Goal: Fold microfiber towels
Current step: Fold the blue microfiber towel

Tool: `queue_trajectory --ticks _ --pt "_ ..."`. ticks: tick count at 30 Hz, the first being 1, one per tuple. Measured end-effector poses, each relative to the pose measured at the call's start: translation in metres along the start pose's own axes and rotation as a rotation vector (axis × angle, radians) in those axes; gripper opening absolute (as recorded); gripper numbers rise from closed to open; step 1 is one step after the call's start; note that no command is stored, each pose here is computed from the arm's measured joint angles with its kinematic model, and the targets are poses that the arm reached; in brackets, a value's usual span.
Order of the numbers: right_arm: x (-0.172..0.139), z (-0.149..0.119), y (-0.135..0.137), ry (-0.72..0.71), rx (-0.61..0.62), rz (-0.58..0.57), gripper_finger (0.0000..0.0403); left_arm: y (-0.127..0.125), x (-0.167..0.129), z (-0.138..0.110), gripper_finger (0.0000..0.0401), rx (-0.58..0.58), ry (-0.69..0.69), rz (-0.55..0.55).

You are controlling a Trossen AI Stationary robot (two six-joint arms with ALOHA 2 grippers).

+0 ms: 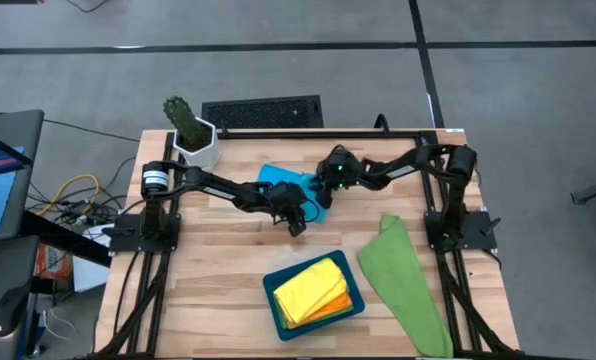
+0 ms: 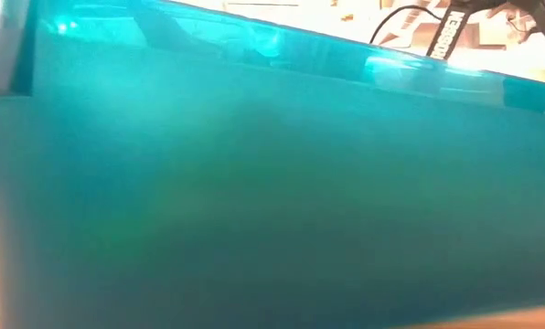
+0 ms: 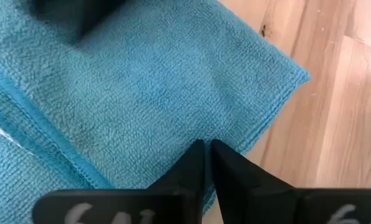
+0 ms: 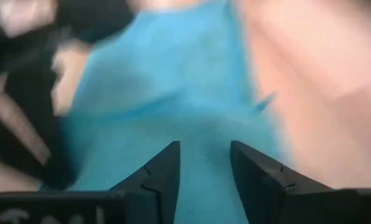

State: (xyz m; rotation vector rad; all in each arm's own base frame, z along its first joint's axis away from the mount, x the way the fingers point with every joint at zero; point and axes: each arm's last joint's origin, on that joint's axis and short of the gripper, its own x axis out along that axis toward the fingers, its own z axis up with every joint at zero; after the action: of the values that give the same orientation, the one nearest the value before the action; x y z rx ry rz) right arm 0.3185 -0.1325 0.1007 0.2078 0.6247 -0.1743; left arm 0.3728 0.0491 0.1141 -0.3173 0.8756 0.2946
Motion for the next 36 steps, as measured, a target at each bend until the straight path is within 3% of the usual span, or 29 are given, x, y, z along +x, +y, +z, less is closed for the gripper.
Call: queue_trajectory --ticks 8,15,19,23,26,29,32,36 --pt "-0.001 0.018 0.006 -0.165 -0.085 0.010 0.0146 -0.001 0.001 0.000 0.0020 -0.015 -0.009 -0.012" --pt "0.025 -0.012 0.013 -0.076 -0.100 0.032 0.0118 -0.001 0.001 0.000 0.0020 -0.025 -0.006 -0.013" --pt "0.027 -0.014 0.007 -0.082 -0.067 0.028 0.0108 -0.001 0.001 -0.001 0.0020 -0.025 -0.004 -0.013" --pt "0.015 -0.001 0.001 -0.115 -0.034 0.016 0.0107 -0.002 0.001 0.001 0.0019 -0.025 0.005 -0.021" --pt "-0.007 0.025 0.001 -0.210 -0.048 0.002 0.0107 -0.005 0.000 0.006 0.0019 -0.031 0.008 -0.045" --pt "-0.028 0.030 0.006 -0.234 -0.053 0.013 0.0107 -0.005 -0.002 0.013 0.0019 -0.046 0.011 -0.049" --pt "-0.045 0.023 0.019 -0.244 -0.031 0.058 0.0107 -0.003 -0.009 0.025 0.0019 -0.057 -0.015 -0.044" --pt "-0.053 -0.014 0.050 -0.157 -0.001 0.139 0.0107 0.001 -0.017 0.035 0.0019 -0.070 -0.061 -0.041"
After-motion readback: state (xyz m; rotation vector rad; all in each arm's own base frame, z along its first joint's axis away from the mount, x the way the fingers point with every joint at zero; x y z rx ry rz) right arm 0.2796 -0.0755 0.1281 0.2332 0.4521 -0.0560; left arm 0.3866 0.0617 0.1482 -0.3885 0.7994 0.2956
